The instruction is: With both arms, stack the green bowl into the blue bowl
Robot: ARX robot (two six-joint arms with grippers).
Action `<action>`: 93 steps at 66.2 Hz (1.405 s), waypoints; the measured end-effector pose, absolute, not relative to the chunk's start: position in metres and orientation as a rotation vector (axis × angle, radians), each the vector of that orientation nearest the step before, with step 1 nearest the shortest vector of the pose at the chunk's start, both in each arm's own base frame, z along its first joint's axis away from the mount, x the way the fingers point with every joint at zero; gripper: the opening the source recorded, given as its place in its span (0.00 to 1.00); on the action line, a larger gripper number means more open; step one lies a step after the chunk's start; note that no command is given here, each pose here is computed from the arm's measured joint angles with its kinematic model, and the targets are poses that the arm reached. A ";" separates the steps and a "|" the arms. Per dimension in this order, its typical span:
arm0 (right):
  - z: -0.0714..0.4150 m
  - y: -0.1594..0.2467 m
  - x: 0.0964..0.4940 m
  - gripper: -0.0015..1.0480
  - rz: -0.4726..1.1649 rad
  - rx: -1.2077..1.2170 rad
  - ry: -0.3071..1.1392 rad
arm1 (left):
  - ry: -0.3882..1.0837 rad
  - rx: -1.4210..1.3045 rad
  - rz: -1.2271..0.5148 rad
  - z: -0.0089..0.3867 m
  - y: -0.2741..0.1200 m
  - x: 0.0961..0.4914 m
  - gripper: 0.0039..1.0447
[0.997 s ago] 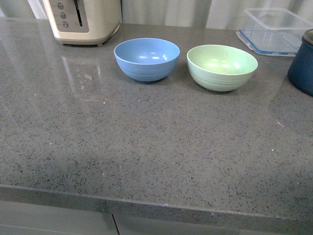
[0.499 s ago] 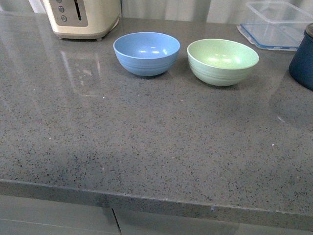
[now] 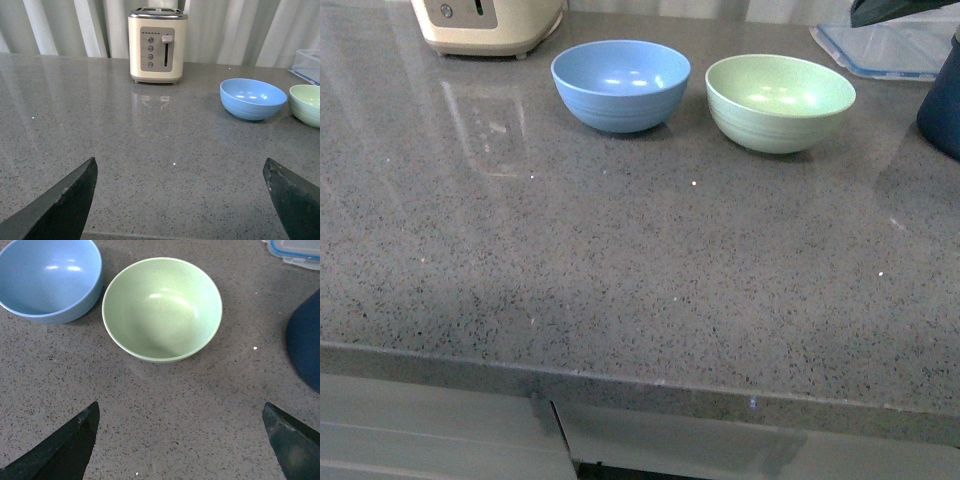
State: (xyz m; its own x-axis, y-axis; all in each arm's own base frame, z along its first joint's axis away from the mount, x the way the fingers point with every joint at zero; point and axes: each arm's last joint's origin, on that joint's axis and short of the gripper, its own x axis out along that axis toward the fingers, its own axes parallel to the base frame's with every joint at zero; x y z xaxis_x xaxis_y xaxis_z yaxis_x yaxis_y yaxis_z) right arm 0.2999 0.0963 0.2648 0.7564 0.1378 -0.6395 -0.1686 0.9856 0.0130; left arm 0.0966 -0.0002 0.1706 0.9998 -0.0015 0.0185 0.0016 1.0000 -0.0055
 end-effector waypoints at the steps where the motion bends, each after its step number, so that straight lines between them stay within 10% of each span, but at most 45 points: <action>1: 0.263 0.098 0.303 0.90 0.173 -0.046 0.694 | -0.018 -0.006 -0.002 0.171 0.000 0.097 0.94; 36: 0.247 0.091 0.406 0.90 0.117 -0.031 0.727 | -0.018 -0.005 -0.002 0.171 0.000 0.097 0.94; 93: 0.188 0.078 0.429 0.90 0.118 -0.033 0.844 | -0.018 -0.006 -0.002 0.171 0.000 0.097 0.94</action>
State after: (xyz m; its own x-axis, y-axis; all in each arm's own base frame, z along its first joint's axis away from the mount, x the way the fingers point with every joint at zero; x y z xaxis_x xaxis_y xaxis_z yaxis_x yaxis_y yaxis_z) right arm 0.4295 0.0776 0.1878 0.6582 0.0913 -0.7473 -0.1174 0.9929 0.0179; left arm 0.0966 -0.0002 0.1706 0.9998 -0.0015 0.0185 0.0016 1.0000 -0.0055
